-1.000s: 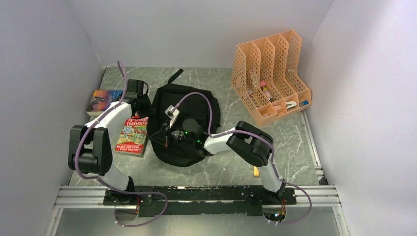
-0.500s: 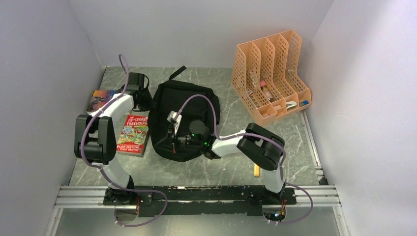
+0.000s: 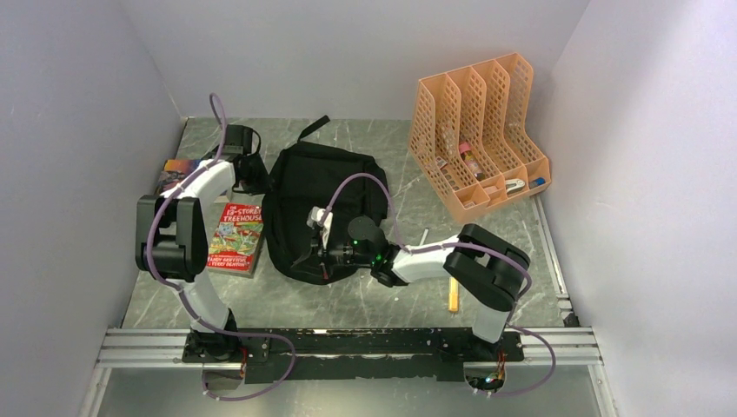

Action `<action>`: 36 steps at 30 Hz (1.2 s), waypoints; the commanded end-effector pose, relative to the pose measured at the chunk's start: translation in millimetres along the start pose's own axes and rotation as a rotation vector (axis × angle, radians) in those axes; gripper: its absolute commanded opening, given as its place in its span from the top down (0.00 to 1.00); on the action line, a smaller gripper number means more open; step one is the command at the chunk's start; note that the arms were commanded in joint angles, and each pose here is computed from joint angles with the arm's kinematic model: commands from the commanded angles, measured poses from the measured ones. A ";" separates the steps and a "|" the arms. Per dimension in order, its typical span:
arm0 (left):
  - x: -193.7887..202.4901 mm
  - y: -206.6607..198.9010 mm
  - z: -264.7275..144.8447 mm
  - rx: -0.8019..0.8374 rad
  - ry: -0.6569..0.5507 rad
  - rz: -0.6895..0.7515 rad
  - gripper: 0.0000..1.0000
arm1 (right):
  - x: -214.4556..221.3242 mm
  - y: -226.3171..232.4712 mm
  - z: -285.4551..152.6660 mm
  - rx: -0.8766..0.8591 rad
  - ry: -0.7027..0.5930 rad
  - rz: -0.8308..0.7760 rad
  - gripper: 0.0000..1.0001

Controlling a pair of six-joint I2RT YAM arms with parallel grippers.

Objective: Pack the student bag
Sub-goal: Unzip the student bag at the center of the board.

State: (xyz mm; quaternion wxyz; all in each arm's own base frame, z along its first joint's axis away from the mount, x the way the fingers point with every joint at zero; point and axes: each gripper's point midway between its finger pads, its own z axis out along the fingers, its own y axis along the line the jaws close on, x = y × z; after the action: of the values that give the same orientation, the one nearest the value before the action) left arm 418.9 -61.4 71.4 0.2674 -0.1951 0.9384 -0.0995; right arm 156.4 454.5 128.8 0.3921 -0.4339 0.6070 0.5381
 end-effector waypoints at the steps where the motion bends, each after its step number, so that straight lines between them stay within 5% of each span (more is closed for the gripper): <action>1: -42.6 -12.9 -7.6 0.070 -0.120 0.005 0.89 | -0.3 15.6 -3.6 -0.066 0.009 -0.011 1.00; 6: -30.7 -9.2 -39.2 0.076 -0.128 -0.021 0.34 | -27.4 0.0 5.7 -0.042 -0.090 0.031 1.00; 8: -24.1 -3.2 -55.8 0.059 -0.143 -0.040 0.26 | -33.8 -5.5 9.9 -0.029 -0.107 0.032 1.00; 19: 59.2 25.0 -115.3 0.082 -0.095 -0.145 0.27 | -38.8 -18.3 15.7 0.005 -0.106 0.020 1.00; 32: 113.1 14.5 -113.8 0.196 0.037 -0.189 0.32 | -36.0 -24.4 18.1 0.006 -0.093 0.031 1.00; 36: 121.7 12.5 -108.5 0.204 0.054 -0.175 0.41 | -36.5 -25.3 18.6 0.006 -0.094 0.031 1.00</action>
State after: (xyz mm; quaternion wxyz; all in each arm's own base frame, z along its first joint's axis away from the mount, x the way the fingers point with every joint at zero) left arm 262.6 -77.6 103.4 0.2580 -0.2577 0.9112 -0.1918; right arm 185.5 469.8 140.5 0.3978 -0.3981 0.6117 0.5560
